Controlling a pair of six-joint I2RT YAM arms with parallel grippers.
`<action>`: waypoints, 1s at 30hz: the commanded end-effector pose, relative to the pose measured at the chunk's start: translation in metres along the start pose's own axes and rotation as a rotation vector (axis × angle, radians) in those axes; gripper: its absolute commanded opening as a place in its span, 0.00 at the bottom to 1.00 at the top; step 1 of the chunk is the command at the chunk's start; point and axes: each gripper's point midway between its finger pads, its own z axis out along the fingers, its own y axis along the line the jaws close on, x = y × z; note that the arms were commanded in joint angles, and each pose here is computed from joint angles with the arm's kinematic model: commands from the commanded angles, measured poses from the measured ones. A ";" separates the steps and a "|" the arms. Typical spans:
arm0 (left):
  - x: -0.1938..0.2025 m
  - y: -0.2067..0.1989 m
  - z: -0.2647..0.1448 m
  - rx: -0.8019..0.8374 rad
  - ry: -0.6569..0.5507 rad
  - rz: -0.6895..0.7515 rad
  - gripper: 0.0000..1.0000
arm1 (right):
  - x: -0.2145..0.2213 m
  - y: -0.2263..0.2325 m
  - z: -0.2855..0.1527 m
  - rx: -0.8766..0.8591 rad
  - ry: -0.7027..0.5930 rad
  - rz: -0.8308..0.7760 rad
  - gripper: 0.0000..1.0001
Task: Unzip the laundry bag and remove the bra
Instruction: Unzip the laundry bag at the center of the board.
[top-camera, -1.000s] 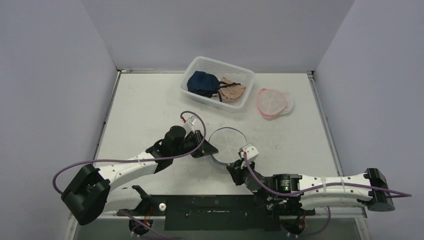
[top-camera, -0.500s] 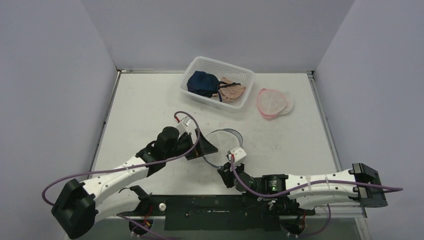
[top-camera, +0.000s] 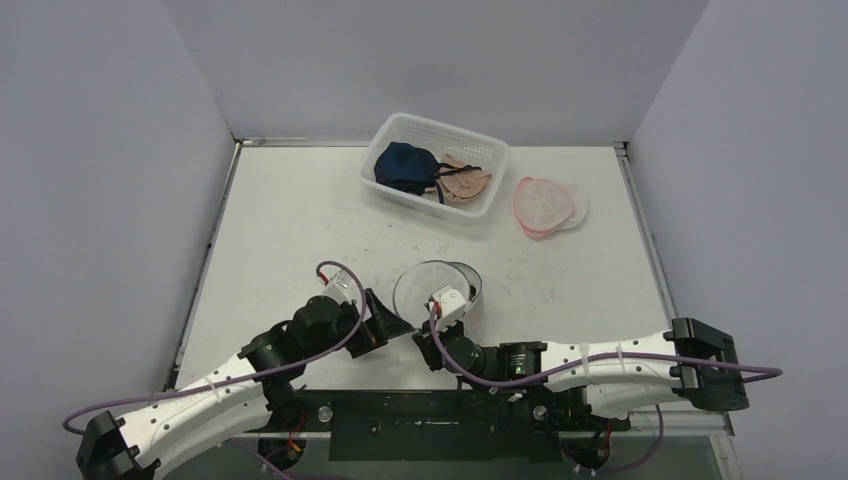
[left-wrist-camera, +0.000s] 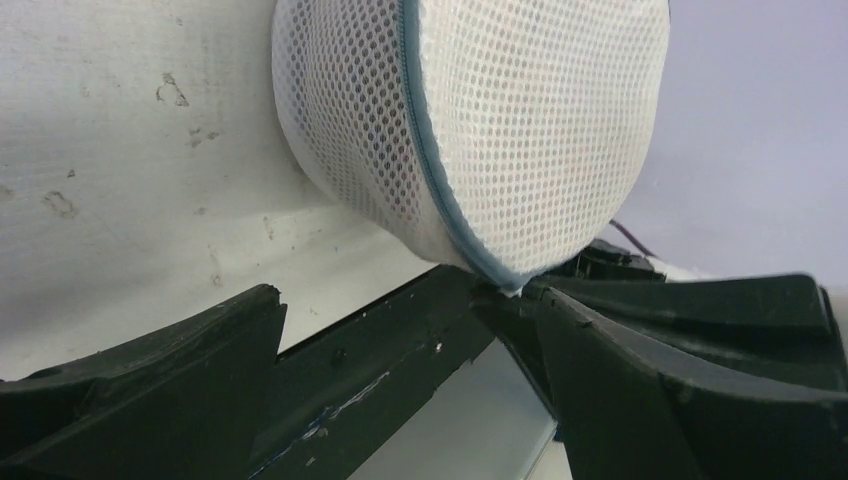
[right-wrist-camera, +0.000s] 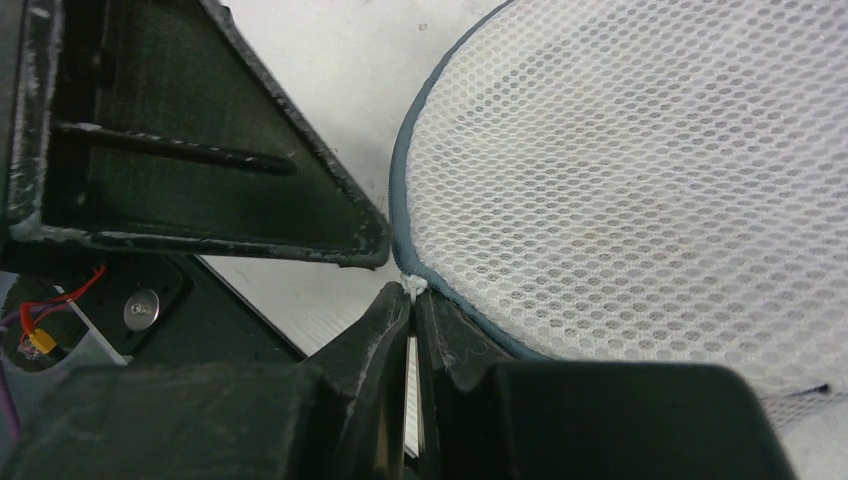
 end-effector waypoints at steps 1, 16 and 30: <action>-0.024 -0.023 0.009 0.053 -0.121 -0.101 0.96 | -0.029 0.024 0.003 -0.064 -0.059 0.060 0.05; -0.058 -0.036 0.035 0.005 -0.215 -0.136 0.60 | -0.039 0.011 -0.008 0.044 0.006 0.088 0.05; -0.058 -0.072 0.028 0.117 -0.181 -0.120 0.61 | -0.033 0.000 -0.007 0.085 0.019 0.077 0.05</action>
